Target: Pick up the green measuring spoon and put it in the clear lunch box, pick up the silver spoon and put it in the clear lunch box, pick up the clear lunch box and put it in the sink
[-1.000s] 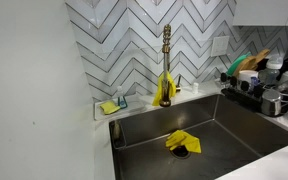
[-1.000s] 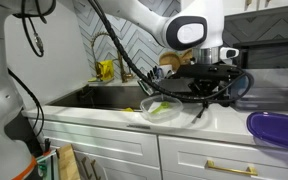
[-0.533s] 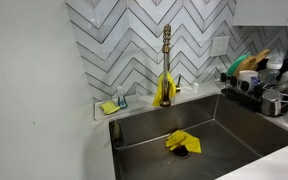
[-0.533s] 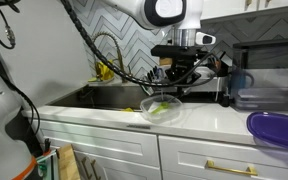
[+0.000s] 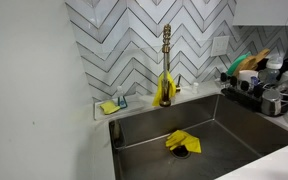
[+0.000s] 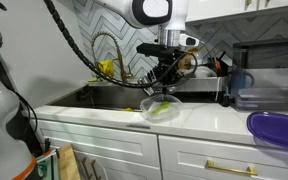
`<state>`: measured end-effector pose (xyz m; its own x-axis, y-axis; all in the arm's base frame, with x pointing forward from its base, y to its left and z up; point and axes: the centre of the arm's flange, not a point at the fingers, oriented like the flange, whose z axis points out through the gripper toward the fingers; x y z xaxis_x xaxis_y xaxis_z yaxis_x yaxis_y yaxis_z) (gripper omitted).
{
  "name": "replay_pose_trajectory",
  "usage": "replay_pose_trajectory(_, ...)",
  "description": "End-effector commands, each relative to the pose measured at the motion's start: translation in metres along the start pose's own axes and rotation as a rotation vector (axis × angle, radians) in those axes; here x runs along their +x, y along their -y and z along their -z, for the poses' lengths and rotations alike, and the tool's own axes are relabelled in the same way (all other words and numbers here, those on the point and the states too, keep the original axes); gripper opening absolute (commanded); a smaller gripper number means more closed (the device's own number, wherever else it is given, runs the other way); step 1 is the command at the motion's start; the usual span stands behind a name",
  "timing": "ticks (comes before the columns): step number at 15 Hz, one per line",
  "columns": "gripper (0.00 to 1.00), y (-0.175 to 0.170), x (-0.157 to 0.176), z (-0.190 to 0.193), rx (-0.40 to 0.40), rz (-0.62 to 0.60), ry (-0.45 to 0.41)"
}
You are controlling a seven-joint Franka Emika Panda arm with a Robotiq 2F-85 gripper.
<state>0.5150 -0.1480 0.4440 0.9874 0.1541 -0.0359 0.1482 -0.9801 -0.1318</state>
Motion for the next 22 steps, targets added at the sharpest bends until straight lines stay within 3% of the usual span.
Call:
replay_pose_trajectory(1,0.02,-0.001,0.0,0.0,0.0,-0.002,0.0)
replay_pose_trajectory(7,0.02,0.028,0.022,-0.024,-0.03,0.013,0.012)
replay_pose_trajectory(15,0.02,0.025,0.035,-0.061,-0.049,0.011,0.004)
replay_pose_trajectory(22,0.02,0.026,0.03,-0.072,-0.081,-0.014,0.019)
